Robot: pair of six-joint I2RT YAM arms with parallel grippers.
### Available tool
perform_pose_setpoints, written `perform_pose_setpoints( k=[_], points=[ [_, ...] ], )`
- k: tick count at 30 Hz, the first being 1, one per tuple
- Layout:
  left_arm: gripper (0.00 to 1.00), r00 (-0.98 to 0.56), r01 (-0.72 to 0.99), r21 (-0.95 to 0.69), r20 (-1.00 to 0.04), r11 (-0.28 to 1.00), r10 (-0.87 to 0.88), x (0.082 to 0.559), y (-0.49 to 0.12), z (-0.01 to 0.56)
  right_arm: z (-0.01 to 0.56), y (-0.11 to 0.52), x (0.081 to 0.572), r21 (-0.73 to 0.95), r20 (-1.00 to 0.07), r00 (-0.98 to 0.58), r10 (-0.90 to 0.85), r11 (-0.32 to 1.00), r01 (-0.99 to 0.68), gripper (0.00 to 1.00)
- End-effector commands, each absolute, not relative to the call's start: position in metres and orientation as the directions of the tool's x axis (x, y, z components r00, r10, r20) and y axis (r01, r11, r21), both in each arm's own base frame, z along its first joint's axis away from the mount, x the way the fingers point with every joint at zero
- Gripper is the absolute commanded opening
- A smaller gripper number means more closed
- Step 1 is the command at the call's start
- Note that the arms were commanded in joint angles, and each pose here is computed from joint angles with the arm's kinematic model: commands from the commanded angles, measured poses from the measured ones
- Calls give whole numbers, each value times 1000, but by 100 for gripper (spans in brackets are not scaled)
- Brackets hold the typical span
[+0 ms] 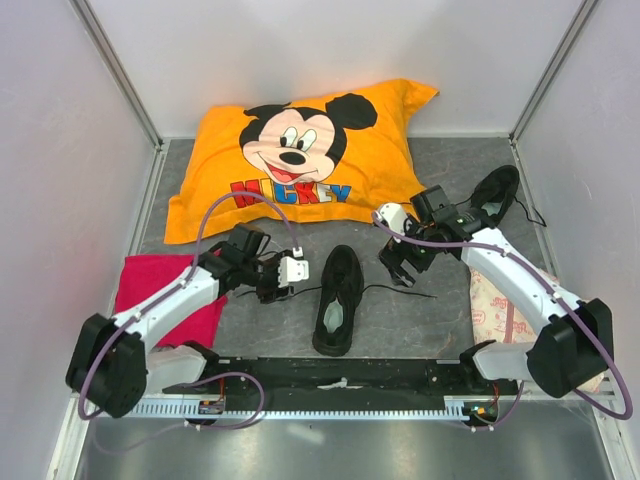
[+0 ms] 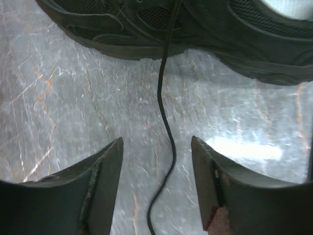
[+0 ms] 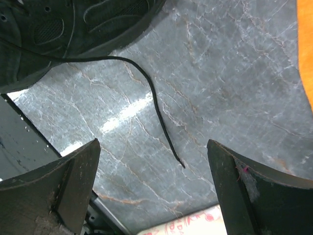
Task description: Tie the shoes
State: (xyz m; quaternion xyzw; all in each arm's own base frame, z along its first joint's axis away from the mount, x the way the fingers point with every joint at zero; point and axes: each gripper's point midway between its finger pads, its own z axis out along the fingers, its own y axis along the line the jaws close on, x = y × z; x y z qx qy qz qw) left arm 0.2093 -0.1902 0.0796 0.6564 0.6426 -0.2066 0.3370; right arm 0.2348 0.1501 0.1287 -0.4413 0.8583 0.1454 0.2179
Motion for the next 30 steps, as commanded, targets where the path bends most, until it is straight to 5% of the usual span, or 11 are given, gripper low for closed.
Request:
perform_pose_setpoints(
  k=[1,24,30],
  points=[
    [60,236,964,260,-720,-61,653,227,-214,89,118,149,222,92,-489,-542,-684,577,-811,98],
    [35,206,976,101,-714,-193,669,220,-251,73,95,132,227,47,-378,-554,-742,582,-812,98],
    [38,221,972,99,-707,-215,672,219,-250,69,94,128,227,33,-367,-550,-750,581,-813,98]
  ],
)
